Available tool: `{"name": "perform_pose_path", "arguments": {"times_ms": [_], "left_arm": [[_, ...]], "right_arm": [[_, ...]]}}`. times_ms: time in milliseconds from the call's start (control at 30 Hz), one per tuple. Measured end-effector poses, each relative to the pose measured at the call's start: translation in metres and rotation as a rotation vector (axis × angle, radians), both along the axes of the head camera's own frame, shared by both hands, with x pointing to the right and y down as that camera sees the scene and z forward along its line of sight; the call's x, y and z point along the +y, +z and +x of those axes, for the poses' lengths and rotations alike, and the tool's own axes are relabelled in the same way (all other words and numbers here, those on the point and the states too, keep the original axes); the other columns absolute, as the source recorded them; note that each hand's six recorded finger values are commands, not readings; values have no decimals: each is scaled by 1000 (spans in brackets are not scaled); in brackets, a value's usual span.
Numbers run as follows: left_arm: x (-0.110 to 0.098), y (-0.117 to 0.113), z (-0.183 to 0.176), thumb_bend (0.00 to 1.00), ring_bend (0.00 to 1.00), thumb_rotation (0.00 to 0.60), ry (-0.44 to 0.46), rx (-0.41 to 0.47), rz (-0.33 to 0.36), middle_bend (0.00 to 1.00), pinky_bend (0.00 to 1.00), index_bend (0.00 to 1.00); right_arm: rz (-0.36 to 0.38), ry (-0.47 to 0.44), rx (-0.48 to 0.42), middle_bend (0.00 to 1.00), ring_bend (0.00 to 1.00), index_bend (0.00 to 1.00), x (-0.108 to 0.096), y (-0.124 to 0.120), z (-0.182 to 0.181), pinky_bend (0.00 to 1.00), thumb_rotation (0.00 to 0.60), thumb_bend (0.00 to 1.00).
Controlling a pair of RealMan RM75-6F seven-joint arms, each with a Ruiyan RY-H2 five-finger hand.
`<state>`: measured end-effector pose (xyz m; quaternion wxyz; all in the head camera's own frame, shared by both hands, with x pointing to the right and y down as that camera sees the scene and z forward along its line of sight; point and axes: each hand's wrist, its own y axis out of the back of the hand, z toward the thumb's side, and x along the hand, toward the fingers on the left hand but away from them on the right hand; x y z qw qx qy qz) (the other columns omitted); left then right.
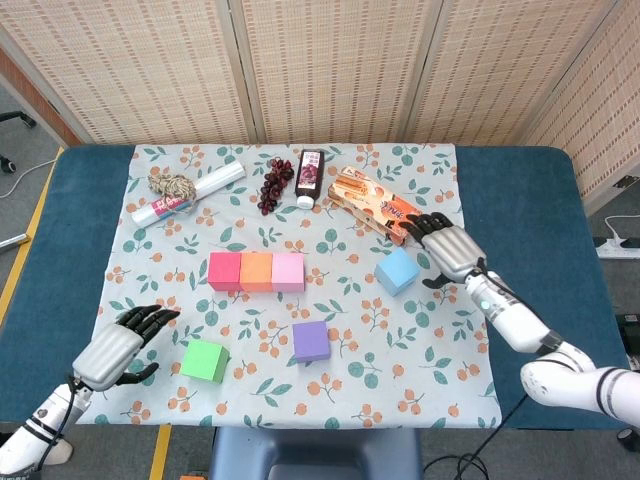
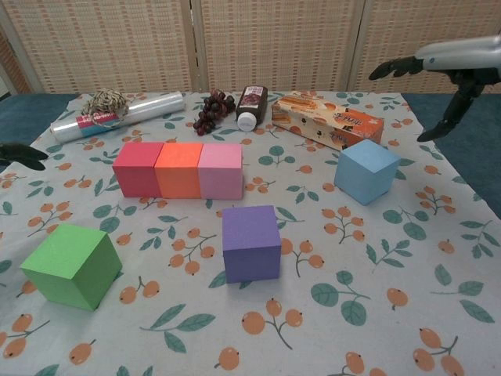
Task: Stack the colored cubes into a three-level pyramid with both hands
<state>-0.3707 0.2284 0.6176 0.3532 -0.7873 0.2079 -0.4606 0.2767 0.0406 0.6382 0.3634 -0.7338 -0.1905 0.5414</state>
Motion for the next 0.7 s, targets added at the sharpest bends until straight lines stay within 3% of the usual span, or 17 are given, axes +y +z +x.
{"name": "perform_pose_path", "arguments": {"times_ms": [267, 567, 700], "left_arm": [[14, 19, 24, 324, 68, 600, 58, -9, -44, 52, 152, 4], [21, 34, 43, 320, 58, 600, 85, -21, -74, 29, 153, 0], [24, 38, 48, 315, 116, 600, 72, -15, -90, 83, 175, 48]], "right_arm": [[49, 75, -52, 0, 0, 0, 23, -30, 35, 0, 600, 62], [45, 80, -85, 0, 0, 0, 38, -33, 42, 0, 600, 62], [35, 88, -99, 0, 0, 0, 41, -29, 43, 0, 600, 62]]}}
